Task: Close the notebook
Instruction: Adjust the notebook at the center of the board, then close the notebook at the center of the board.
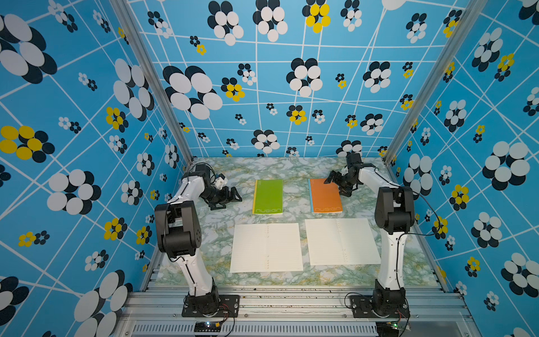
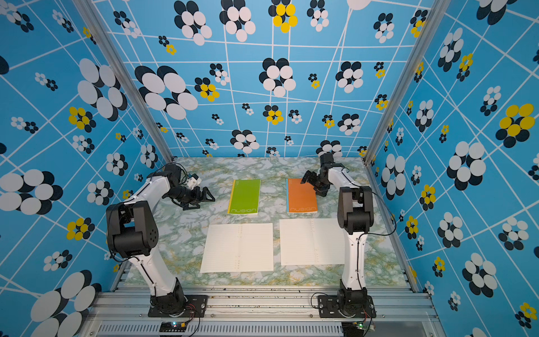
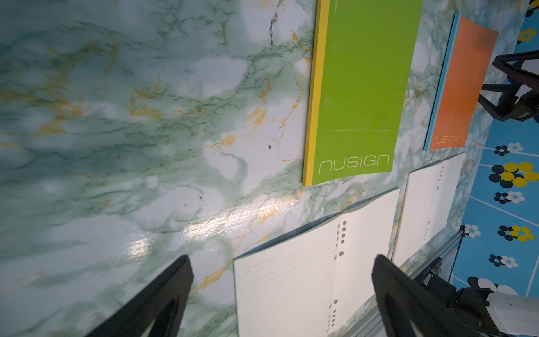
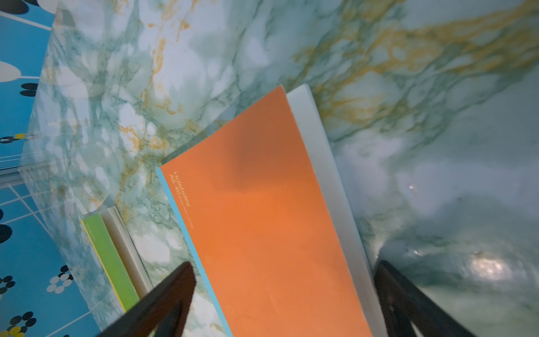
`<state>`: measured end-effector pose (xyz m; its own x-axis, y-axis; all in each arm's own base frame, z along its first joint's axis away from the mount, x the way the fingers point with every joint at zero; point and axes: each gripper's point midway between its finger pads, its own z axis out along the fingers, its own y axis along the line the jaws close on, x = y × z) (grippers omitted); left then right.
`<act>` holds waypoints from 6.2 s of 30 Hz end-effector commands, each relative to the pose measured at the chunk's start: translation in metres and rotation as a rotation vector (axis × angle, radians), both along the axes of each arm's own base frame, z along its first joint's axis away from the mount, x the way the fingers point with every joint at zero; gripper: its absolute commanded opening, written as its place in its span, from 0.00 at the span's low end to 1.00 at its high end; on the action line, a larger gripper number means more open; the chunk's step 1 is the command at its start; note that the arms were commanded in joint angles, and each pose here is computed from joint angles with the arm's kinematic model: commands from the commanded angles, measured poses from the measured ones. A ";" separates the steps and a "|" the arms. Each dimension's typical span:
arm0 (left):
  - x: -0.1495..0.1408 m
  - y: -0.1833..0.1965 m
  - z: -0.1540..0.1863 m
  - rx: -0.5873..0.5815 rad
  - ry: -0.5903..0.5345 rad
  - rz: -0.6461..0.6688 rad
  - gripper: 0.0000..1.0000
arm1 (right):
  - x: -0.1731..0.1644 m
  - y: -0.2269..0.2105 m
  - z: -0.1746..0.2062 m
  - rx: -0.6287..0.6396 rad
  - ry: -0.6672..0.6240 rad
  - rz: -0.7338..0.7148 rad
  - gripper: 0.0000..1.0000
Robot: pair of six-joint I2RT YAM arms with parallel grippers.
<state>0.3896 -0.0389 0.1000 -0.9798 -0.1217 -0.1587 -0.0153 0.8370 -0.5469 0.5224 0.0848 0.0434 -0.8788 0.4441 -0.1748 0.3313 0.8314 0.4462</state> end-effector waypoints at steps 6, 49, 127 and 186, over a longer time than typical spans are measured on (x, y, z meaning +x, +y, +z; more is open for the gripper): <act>-0.033 0.005 0.010 0.012 0.059 -0.090 0.98 | -0.026 -0.041 0.065 -0.217 -0.086 -0.105 0.99; -0.149 -0.017 -0.047 0.164 0.506 -0.401 0.99 | -0.292 0.202 0.002 0.021 0.118 0.341 0.99; -0.151 -0.120 0.022 -0.131 0.319 -0.596 0.98 | -0.291 0.247 -0.013 0.038 0.150 0.412 0.99; -0.130 0.005 -0.064 0.052 0.462 -0.350 0.99 | -0.272 0.245 -0.009 0.065 0.149 0.419 0.99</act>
